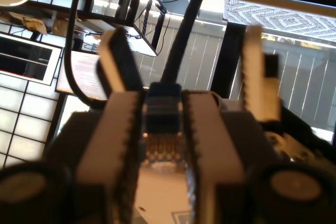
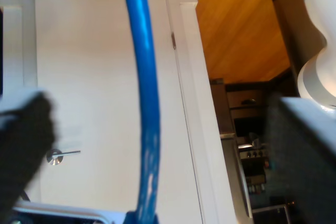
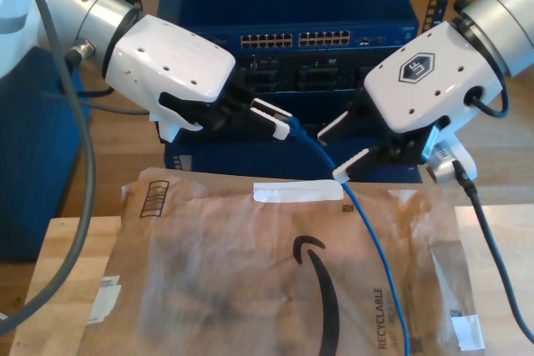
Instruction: Grab the cable and plug it in
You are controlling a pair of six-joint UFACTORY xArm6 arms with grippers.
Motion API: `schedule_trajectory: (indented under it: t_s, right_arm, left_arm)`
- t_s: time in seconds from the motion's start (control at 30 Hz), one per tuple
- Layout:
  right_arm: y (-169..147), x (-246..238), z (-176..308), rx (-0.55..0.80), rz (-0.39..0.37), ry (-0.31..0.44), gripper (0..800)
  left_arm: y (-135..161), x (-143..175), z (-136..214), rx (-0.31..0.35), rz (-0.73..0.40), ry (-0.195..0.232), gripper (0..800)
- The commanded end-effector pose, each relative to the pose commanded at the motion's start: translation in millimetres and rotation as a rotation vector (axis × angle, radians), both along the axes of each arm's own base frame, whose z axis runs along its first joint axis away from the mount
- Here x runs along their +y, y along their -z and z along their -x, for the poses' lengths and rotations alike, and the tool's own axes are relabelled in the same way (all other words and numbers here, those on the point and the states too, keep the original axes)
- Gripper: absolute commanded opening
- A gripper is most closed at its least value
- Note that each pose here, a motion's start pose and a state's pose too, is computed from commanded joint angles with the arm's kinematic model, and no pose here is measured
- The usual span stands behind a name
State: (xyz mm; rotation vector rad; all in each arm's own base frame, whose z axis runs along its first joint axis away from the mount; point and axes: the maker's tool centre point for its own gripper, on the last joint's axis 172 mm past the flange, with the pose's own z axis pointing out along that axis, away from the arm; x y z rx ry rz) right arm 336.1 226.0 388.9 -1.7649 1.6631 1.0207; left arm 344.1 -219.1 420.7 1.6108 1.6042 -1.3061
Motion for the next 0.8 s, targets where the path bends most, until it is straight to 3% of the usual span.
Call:
schedule_trajectory:
  t_s: [0.07,0.2,0.3,0.37,0.47,0.6,0.73,0.8]
  right_arm:
    - [-5.2,-2.7,-3.1,-0.049,0.006,0.033,794]
    - [-8.3,-19.1,-20.1,-0.196,0.030,0.191,797]
    - [-16.7,-27.4,-25.8,-0.269,0.035,0.256,797]
    - [-23.9,-28.5,-25.1,-0.293,0.033,0.263,798]
    - [-37.0,-28.6,-16.8,-0.331,0.025,0.265,798]
    - [-58.9,-29.0,-4.0,-0.415,0.014,0.257,798]
    - [-69.3,-29.8,-3.0,-0.483,-0.009,0.292,798]
    - [-67.0,-27.7,-7.8,-0.503,-0.010,0.308,798]
  left_arm:
    - [1.2,-0.1,0.5,0.015,-0.001,0.000,7]
    - [2.2,-0.8,1.1,0.049,-0.013,-0.006,8]
    - [7.4,-0.8,0.4,0.074,-0.009,0.004,7]
    - [12.8,-0.7,4.2,0.141,0.011,0.025,7]
    - [7.1,18.6,-11.1,0.303,0.124,-0.021,8]
    - [0.4,40.6,-24.9,0.374,0.233,-0.040,8]
    - [-9.4,48.6,-7.9,0.431,0.289,0.034,9]
    - [-9.5,51.1,-3.9,0.452,0.300,0.050,9]
